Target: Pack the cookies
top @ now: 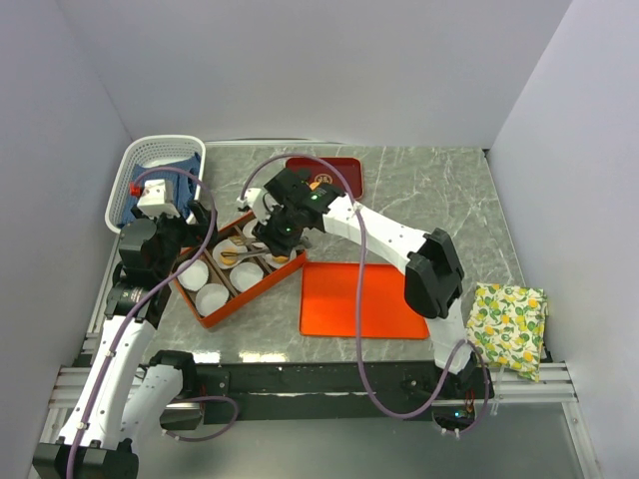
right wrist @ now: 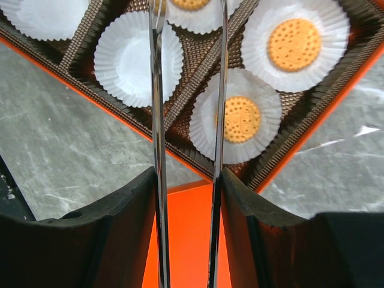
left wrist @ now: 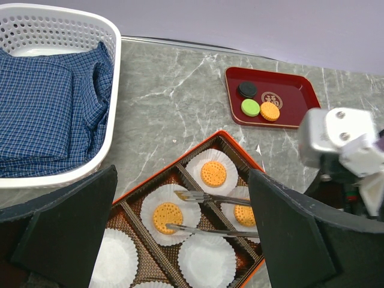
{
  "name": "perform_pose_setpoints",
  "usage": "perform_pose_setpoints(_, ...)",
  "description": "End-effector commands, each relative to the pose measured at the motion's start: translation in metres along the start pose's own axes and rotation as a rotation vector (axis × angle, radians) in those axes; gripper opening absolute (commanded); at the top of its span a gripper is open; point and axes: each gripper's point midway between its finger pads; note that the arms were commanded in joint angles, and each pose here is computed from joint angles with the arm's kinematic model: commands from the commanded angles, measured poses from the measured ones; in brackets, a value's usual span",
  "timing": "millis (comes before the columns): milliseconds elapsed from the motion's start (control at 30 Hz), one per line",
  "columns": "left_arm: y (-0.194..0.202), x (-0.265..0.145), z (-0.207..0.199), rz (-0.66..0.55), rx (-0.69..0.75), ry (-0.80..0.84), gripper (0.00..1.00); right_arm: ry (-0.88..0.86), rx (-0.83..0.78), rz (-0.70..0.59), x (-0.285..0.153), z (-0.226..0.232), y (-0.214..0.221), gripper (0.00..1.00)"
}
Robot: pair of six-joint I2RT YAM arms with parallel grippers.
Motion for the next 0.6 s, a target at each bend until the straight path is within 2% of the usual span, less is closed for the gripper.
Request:
perform_pose_setpoints(0,-0.011,-0.001,0.002,-0.045,0.02,-0.008,0.96,0.036,-0.062,-0.157,-0.055,0.007,-0.045,0.51)
perform_pose_setpoints(300,-0.009,0.0,0.002,-0.039,0.02,-0.008,0.96,0.067,-0.06,-0.197,-0.079,-0.003,-0.052,0.5)
perform_pose_setpoints(567,-0.007,0.001,0.002,-0.033,0.02,-0.008,0.97,0.155,0.04,-0.24,-0.107,-0.064,-0.051,0.5)
Point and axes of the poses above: each gripper's point midway between its finger pads, its own x axis out along the fingers, its own z axis along the line the jaws close on, y = z × x, and after that the axes turned 11 degrees about x, right-handed
